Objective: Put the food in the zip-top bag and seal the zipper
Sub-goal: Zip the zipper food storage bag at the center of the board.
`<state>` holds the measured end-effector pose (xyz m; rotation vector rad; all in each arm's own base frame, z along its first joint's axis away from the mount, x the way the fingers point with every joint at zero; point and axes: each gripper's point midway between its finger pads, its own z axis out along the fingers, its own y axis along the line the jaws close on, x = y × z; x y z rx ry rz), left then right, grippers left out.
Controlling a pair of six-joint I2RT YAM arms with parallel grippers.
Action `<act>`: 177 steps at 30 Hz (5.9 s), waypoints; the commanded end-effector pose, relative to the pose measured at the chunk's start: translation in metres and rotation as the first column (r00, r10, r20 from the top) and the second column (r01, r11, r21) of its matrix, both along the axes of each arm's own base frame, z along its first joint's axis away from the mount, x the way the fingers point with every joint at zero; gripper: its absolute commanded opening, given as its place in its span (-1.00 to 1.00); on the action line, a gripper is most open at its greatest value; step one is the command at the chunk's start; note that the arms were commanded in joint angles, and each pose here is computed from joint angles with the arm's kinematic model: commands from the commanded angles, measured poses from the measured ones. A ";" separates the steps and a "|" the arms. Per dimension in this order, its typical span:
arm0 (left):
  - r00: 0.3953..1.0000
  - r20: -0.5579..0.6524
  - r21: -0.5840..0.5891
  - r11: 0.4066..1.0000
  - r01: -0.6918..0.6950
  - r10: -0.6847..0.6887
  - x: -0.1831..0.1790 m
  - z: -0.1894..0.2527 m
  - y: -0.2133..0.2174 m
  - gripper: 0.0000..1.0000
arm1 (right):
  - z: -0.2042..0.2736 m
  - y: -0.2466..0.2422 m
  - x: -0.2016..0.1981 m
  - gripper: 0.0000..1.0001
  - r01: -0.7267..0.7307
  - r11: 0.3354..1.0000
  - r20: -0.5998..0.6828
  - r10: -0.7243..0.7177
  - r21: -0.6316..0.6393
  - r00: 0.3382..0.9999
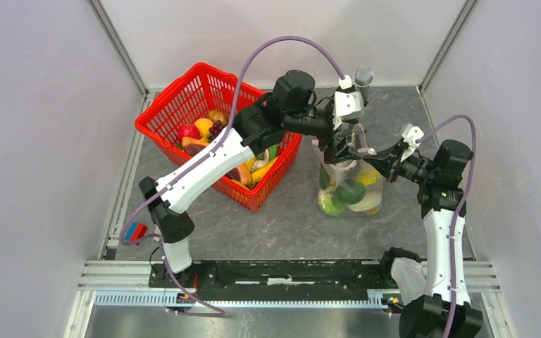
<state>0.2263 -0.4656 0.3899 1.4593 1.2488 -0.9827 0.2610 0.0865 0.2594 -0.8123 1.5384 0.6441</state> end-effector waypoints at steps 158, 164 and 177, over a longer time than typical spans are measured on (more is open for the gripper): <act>0.991 0.131 0.188 0.982 -0.033 0.008 -0.019 -0.028 0.044 -0.95 | 0.076 -0.001 -0.032 -1.00 0.137 0.986 0.242 -0.110 -0.095 0.964; 0.986 0.153 0.170 0.982 -0.087 0.061 -0.016 -0.023 0.056 -0.96 | 0.084 -0.013 -0.029 -1.00 0.251 0.965 0.279 -0.220 -0.079 0.935; 0.967 0.190 0.182 0.962 -0.203 0.168 -0.011 -0.029 0.087 -0.95 | 0.086 -0.036 -0.017 -1.00 0.407 0.913 0.292 -0.378 -0.042 0.879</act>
